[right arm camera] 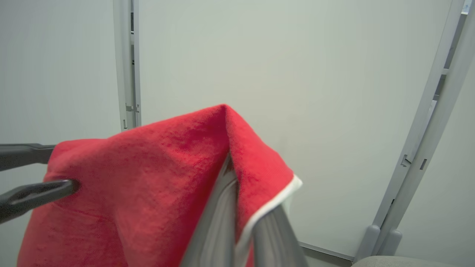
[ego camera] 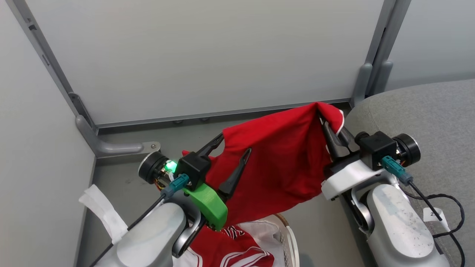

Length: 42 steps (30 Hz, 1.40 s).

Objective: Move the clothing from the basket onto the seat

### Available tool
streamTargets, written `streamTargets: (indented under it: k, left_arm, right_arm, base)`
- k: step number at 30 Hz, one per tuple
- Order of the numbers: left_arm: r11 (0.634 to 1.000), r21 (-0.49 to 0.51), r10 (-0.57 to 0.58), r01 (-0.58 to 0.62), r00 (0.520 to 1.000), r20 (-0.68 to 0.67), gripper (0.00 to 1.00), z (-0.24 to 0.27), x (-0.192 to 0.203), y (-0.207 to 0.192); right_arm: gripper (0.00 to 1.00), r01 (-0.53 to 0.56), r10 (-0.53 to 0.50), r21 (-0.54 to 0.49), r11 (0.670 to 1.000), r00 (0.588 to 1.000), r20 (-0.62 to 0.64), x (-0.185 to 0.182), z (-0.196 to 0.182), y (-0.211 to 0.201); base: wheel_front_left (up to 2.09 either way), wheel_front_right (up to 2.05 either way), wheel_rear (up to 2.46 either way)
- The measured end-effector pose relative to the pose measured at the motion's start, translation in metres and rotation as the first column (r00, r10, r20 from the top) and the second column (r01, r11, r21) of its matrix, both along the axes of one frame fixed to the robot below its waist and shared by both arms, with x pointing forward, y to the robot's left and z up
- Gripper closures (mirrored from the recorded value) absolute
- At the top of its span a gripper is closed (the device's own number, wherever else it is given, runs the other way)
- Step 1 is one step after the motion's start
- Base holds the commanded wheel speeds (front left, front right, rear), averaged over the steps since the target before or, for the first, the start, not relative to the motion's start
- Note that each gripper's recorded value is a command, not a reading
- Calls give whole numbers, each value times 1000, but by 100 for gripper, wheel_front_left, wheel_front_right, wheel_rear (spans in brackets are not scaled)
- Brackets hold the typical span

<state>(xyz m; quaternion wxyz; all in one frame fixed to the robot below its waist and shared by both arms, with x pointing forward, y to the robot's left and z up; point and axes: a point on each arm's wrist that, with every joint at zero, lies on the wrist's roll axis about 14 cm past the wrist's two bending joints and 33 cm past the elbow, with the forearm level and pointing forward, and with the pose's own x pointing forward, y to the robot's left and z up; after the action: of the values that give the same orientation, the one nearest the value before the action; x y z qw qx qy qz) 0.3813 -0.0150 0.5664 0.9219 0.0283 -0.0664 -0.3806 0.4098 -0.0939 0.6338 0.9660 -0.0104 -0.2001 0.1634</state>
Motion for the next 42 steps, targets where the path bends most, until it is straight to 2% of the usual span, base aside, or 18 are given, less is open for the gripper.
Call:
streamTargets:
  k: [11,24,36,42]
  left_arm:
    - [997,-61,40,-47,993,-115,0,-33,-19,5]
    - [992,-104,59,-77,985,-163,0,-47,-32,-1]
    - [993,-116,-26,6,985,-170,0,-51,-34,-33]
    - [988,-128,-112,89,977,-180,0,-54,-37,-63]
  right_arm:
    - [100,149,-149,-35,988,989,-8,4,-10,-48]
    - [100,237,-239,-51,970,970,-36,0,-24,-82]
    - [100,304,-305,-50,951,952,-19,-5,-17,-108]
    - [100,381,-383,-54,923,923,-32,-19,-21,-138]
  base:
    - [0,0,0]
    - [0,0,0]
    - [0,0,0]
    - [0,0,0]
